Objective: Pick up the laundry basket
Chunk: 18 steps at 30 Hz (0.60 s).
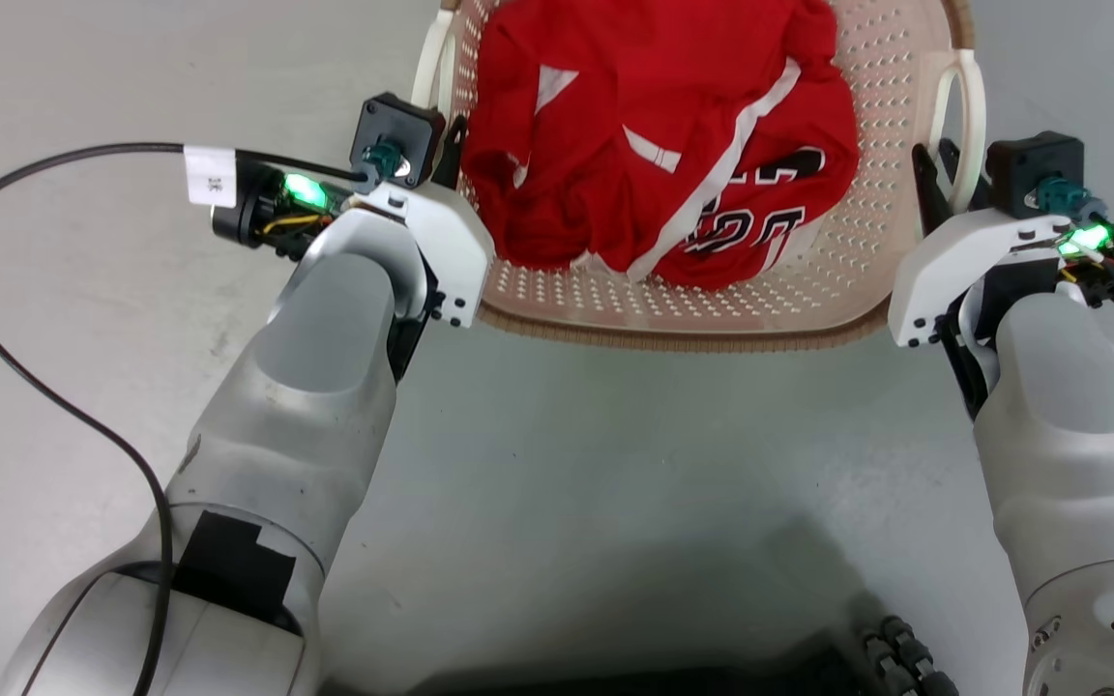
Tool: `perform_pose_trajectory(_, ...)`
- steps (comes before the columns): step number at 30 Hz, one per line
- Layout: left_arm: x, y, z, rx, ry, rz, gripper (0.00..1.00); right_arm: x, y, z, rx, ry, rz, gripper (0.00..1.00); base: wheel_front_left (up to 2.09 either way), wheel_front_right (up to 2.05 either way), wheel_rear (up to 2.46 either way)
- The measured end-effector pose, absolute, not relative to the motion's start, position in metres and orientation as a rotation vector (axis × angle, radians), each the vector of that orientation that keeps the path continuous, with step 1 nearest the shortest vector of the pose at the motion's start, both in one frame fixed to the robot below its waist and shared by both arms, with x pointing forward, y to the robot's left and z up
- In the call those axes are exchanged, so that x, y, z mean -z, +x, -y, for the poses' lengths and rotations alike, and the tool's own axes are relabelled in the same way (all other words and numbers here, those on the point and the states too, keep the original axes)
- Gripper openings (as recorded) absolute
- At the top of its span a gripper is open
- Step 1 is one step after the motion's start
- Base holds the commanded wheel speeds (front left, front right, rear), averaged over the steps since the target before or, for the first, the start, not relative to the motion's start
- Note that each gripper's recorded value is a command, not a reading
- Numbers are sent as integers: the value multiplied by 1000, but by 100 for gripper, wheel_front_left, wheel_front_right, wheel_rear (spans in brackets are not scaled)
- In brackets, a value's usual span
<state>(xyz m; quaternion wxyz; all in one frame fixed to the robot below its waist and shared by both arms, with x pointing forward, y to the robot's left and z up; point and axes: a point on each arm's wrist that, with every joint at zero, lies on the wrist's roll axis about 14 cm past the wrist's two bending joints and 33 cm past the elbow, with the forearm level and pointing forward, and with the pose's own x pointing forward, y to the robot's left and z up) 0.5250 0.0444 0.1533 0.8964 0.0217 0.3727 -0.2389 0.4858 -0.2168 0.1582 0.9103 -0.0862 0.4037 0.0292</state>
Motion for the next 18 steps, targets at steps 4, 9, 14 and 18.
perform_pose_trajectory(4,-165,522,-50,480,45,-773,0,-168,486,211,-79,-183,-827,0,0,0,0)
perform_pose_trajectory(9,-182,515,-60,456,41,-789,0,-184,486,201,-110,-182,-822,0,0,0,0)
perform_pose_trajectory(14,-203,506,-70,423,37,-803,0,-207,488,191,-137,-179,-795,0,0,0,0)
perform_pose_trajectory(18,-223,497,-76,413,42,-803,0,-225,482,184,-163,-186,-782,0,0,0,0)
